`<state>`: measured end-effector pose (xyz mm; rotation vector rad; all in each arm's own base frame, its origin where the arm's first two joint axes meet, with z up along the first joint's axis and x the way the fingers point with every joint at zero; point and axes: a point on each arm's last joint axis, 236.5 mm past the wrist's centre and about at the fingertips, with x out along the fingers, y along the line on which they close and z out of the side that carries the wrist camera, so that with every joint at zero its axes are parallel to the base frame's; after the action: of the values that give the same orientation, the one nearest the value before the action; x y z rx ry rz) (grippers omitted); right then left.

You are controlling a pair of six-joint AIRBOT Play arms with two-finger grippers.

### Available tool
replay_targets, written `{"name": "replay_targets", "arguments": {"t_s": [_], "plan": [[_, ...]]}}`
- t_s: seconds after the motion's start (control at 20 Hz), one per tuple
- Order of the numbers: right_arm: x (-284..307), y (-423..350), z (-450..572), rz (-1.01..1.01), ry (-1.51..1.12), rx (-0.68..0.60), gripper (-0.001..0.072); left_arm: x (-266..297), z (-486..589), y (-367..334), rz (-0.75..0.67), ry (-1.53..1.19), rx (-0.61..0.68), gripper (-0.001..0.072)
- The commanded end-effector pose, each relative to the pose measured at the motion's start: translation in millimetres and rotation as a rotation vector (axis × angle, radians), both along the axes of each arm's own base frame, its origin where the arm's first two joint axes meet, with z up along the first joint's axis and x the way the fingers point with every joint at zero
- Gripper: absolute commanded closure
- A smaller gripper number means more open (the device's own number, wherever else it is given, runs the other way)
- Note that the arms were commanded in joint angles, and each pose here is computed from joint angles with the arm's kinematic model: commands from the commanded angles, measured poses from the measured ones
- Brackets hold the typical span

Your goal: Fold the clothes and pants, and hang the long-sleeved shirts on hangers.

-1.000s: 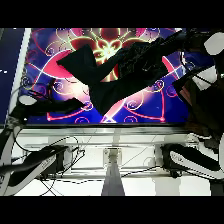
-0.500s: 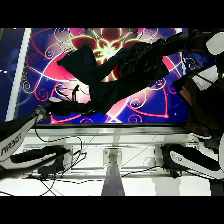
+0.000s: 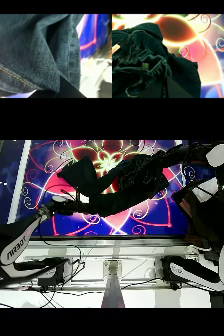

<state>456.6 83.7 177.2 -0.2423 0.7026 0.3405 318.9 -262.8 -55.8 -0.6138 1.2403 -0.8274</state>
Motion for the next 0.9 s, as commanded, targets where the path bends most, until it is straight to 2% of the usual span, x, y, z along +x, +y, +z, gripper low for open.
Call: {"name": "replay_targets", "arguments": {"t_s": [0.0,0.1,0.2,0.3,0.4,0.45,0.6,0.7,0.8,0.85], "plan": [[12.8,-9.8,12.2,-0.072,-0.063,0.021,0.0686,36.9,19.8,33.5,-0.055,-0.154,0.129,0.0693],[28.5,-10.0,34.3,-0.108,-0.167,0.070,0.0685,89.7,62.9,85.3,0.103,-0.244,0.147,0.0693],[43.3,-11.1,67.6,-0.176,-0.284,0.182,0.0685,140.2,124.2,164.8,0.306,-0.377,0.165,0.0694],[54.3,-14.1,111.7,-0.221,-0.426,0.281,0.0686,175.8,199.0,262.1,0.594,-0.500,0.182,0.0694],[54.6,-15.5,162.2,-0.220,-0.557,0.327,0.0686,184.4,284.9,347.8,0.832,-0.680,0.210,0.0694],[51.2,-16.6,180.5,-0.216,-0.587,0.328,0.0686,176.9,321.9,378.2,0.898,-0.765,0.246,0.0694],[40.9,-41.9,195.3,-0.256,-0.556,0.295,0.0686,145.1,363.9,431.4,0.999,-0.853,0.344,0.0694],[30.1,-64.4,152.9,-0.307,-0.374,0.240,0.0686,127.1,344.6,459.8,1.015,-0.786,0.452,0.0694],[4.9,-83.8,89.9,-0.344,-0.105,0.144,0.0686,106.3,296.5,497.7,1.038,-0.638,0.632,0.0694],[-10.0,-88.5,63.1,-0.342,0.006,0.105,0.0686,90.6,264.6,511.8,0.991,-0.551,0.757,0.0694]]}}
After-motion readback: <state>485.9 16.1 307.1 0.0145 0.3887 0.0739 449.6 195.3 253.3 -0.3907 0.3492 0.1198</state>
